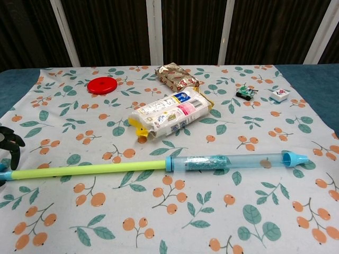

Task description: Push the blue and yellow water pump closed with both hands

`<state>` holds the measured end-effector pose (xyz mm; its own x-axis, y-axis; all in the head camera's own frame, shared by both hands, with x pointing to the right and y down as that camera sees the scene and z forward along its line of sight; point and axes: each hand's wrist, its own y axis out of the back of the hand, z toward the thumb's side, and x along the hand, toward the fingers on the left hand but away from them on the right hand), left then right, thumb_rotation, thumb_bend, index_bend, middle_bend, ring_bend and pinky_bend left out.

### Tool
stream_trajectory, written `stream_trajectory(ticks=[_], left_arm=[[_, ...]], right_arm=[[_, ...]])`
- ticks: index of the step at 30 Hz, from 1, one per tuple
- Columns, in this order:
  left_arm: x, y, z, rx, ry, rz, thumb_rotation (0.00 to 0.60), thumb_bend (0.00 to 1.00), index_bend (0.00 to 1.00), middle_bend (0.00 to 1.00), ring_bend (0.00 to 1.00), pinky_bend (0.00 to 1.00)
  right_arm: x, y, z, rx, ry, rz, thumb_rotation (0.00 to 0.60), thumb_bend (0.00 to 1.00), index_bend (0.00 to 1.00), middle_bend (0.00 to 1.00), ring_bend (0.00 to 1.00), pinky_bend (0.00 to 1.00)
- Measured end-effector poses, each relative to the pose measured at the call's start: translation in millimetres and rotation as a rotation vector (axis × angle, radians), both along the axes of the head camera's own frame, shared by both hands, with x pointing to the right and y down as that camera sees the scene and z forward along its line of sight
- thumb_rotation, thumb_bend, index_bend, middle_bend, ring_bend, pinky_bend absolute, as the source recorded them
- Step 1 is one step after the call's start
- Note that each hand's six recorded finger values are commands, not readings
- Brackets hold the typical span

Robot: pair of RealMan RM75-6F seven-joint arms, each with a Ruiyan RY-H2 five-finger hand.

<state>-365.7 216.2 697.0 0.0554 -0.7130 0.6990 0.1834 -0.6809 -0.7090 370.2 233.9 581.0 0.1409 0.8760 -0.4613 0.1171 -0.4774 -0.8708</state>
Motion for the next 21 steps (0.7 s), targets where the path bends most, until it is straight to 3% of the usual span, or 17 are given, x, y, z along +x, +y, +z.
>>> stream_trajectory(ticks=[13,21], left_arm=[[-3.7,0.9,1.0,-0.002,-0.007,-0.007,0.600,0.55,0.54,0.17,0.00,0.00],[-2.3,-0.3,1.8,0.001,-0.009,0.009,0.600,0.58,0.56,0.17,0.00,0.00]], right_arm=[[0.1,0.4,0.2,-0.005,0.001,0.003,0.600,0.39,0.00,0.00,0.00,0.00],[-0.2,1.0,0.8,-0.011,0.007,0.000,0.600,0.39,0.00,0.00,0.00,0.00]])
